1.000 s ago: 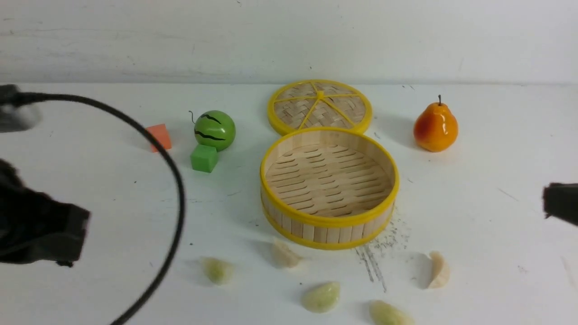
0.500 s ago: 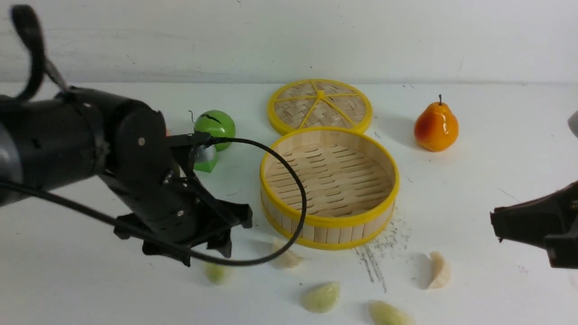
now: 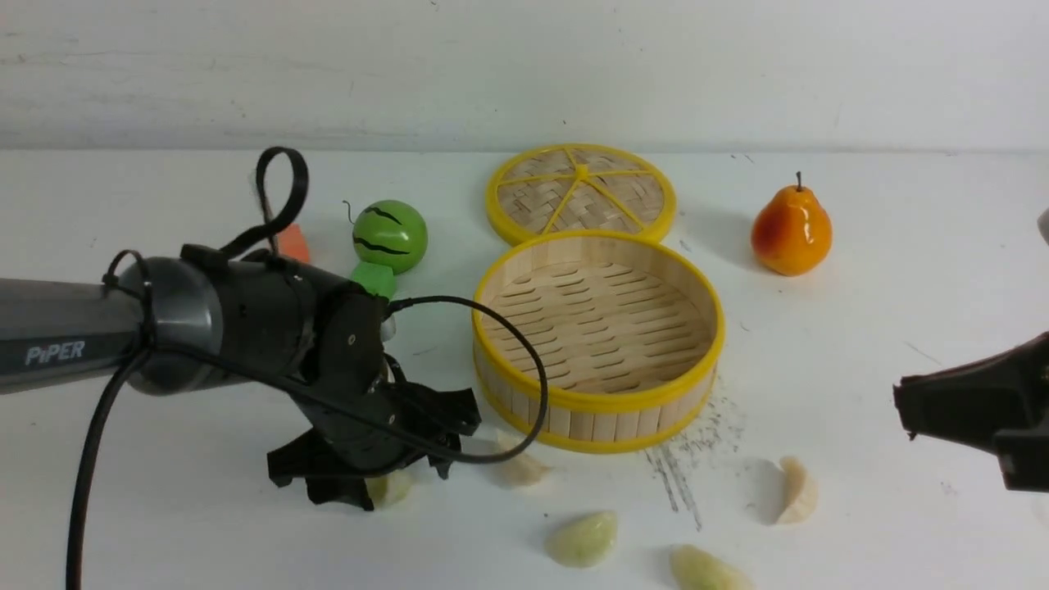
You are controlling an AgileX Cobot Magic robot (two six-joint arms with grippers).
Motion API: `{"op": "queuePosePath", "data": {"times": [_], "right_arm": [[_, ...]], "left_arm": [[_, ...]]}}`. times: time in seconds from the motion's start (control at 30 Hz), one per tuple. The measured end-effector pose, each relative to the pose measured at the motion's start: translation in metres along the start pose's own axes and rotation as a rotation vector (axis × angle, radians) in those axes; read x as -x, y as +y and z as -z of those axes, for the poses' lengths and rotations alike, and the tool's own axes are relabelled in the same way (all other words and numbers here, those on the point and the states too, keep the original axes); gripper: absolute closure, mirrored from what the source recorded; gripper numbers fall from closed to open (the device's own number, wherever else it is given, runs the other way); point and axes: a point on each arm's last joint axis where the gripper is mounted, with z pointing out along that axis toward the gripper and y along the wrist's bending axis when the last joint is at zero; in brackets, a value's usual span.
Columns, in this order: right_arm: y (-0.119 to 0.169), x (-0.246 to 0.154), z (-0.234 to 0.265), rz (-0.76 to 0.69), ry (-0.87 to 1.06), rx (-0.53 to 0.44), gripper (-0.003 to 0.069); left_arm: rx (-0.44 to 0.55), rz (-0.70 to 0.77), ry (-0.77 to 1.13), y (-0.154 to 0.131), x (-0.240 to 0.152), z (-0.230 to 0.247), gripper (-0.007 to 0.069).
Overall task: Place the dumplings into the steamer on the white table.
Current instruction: 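Reach for and grasp a dumpling on the table with the left gripper, then place the dumpling into the bamboo steamer basket with the left gripper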
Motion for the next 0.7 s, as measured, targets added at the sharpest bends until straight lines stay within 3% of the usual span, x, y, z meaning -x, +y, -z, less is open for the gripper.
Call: {"op": "queuePosePath", "data": {"times": [0.23, 0.27, 0.3, 0.6, 0.7], "right_arm": [[0.005, 0.000, -0.001, 0.017, 0.004, 0.019, 0.0659], [0.007, 0.000, -0.002, 0.027, 0.007, 0.030, 0.0657], [0.008, -0.001, -0.002, 0.031, 0.009, 0.032, 0.0657], [0.011, -0.001, -0.004, 0.068, 0.017, 0.034, 0.0650], [0.011, -0.001, -0.004, 0.068, 0.018, 0.035, 0.0650]], "left_arm": [[0.018, -0.078, 0.016, 0.001, -0.001, -0.002, 0.0256], [0.027, -0.103, 0.026, 0.002, -0.001, -0.002, 0.0349], [0.028, -0.111, 0.029, 0.002, -0.001, -0.002, 0.0363], [0.061, -0.253, 0.113, 0.000, -0.002, 0.009, 0.0367], [0.025, -0.297, 0.093, -0.012, 0.008, 0.031, 0.0367]]}}
